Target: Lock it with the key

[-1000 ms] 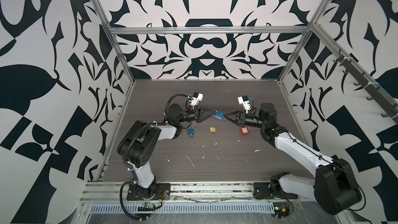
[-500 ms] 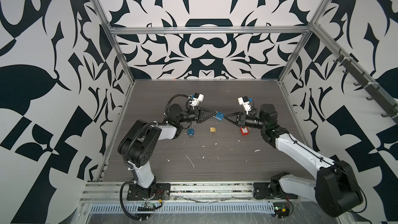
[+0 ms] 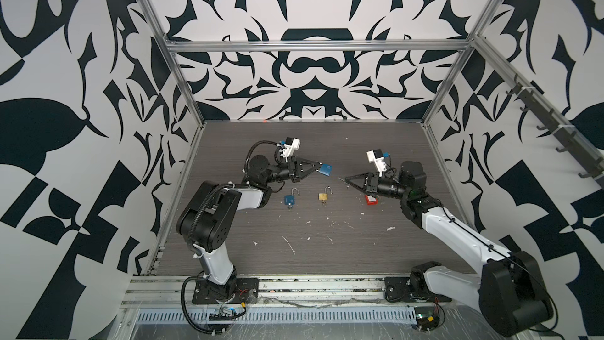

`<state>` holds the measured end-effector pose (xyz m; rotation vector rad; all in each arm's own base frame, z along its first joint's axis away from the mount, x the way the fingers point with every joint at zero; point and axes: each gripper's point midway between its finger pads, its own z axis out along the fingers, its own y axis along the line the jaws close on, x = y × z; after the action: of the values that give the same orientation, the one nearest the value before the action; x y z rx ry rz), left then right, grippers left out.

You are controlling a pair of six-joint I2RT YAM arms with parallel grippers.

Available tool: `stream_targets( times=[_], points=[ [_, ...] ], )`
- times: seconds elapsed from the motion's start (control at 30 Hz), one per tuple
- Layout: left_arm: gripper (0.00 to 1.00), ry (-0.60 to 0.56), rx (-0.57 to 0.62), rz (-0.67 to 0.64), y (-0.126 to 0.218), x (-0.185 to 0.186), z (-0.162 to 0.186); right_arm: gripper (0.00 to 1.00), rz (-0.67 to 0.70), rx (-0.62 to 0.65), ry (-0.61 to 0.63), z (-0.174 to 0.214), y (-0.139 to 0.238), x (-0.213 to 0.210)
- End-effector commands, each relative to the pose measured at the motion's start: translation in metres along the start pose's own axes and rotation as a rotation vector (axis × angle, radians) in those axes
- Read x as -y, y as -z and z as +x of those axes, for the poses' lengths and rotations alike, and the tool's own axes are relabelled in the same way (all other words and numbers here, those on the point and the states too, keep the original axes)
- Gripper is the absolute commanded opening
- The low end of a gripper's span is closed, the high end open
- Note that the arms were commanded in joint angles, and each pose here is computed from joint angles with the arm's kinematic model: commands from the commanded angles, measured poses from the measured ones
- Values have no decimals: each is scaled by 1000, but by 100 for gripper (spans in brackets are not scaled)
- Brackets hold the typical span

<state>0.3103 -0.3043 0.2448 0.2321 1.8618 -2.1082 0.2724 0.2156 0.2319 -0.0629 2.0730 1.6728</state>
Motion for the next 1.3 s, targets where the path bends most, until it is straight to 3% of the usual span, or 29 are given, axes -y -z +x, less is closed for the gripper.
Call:
stream_targets(
  times=[0.0, 0.13, 0.27, 0.77, 1.27],
  points=[
    [0, -70, 8, 38, 3, 15, -1, 0, 84, 43, -22, -5, 7, 18],
    [0, -54, -13, 32, 0, 8, 0, 0, 427, 231, -77, -14, 31, 81],
    [0, -25, 6, -16, -1, -8, -3, 0, 554, 318, -139, -9, 36, 117],
    [0, 12, -86, -79, -9, -40, 4, 0, 687, 432, -160, -7, 30, 177],
    [0, -2, -104, -95, -11, -38, 10, 0, 731, 471, -224, 4, 30, 211]
  ],
)
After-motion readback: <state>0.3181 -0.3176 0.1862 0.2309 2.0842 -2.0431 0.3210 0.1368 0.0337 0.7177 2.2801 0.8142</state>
